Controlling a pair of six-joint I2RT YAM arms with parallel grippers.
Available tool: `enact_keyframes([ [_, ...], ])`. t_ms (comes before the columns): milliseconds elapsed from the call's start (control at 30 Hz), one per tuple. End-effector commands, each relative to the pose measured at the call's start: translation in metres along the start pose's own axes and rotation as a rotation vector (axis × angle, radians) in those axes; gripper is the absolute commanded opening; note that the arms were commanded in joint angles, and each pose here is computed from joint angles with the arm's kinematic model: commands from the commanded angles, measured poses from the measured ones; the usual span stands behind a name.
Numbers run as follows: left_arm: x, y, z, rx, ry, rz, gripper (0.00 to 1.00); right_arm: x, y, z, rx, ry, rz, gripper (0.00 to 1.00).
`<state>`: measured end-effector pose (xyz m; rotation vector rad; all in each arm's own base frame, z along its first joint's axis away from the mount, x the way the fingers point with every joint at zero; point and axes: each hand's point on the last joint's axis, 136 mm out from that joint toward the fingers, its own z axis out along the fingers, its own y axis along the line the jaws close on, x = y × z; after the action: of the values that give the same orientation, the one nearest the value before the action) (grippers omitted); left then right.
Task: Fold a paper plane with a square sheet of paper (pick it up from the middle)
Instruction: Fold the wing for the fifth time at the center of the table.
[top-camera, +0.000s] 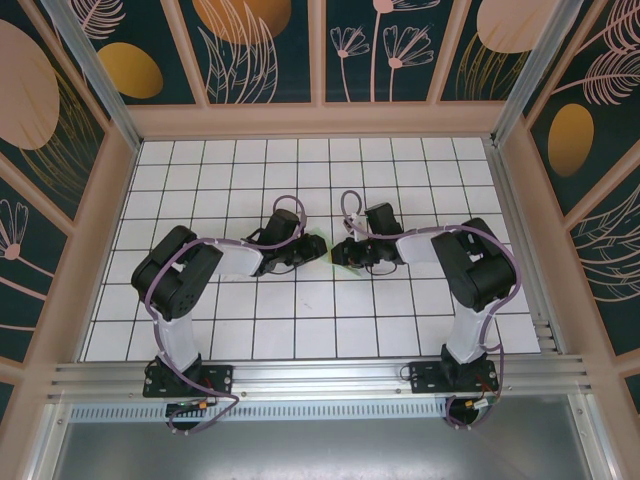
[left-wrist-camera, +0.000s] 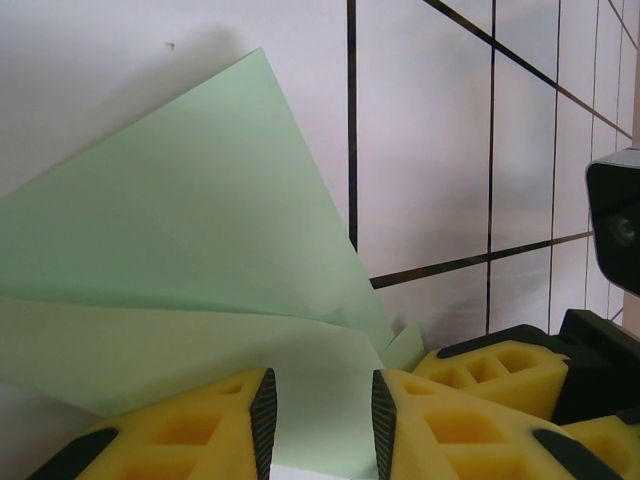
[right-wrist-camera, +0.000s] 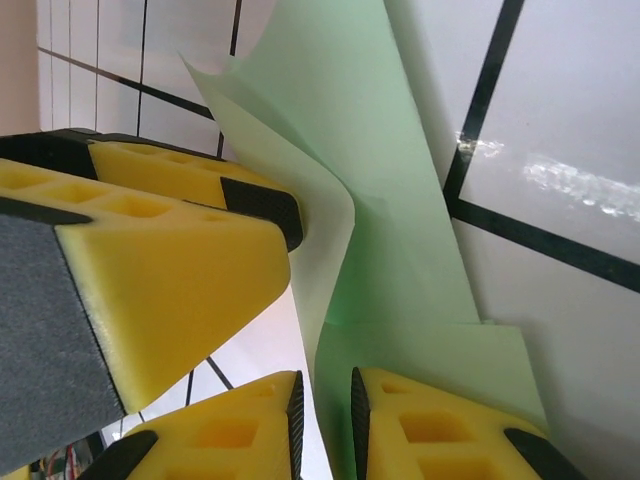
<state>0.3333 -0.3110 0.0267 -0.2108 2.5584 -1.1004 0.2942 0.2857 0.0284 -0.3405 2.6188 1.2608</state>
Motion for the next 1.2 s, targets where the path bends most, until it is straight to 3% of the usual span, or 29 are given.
enact_keyframes([
  [0,0.004,0.016,0.007,-0.060,0.019,-0.033,0.34,-0.004,0.005,0.000,0.019,0.006,-0.086,0.22],
  [233,-0.001,0.006,0.002,-0.037,0.009,-0.027,0.34,0.000,-0.001,0.006,0.024,0.019,-0.114,0.20],
  [433,-0.010,-0.016,-0.009,0.017,-0.013,-0.008,0.34,-0.001,0.004,0.004,0.002,0.002,-0.121,0.00],
  [833,-0.030,-0.043,-0.067,0.135,-0.160,0.041,0.46,-0.002,0.052,-0.016,-0.207,-0.071,-0.014,0.00],
  [1167,-0.019,-0.035,-0.058,0.172,-0.133,0.059,0.47,0.002,0.049,-0.014,-0.245,-0.109,0.121,0.00],
])
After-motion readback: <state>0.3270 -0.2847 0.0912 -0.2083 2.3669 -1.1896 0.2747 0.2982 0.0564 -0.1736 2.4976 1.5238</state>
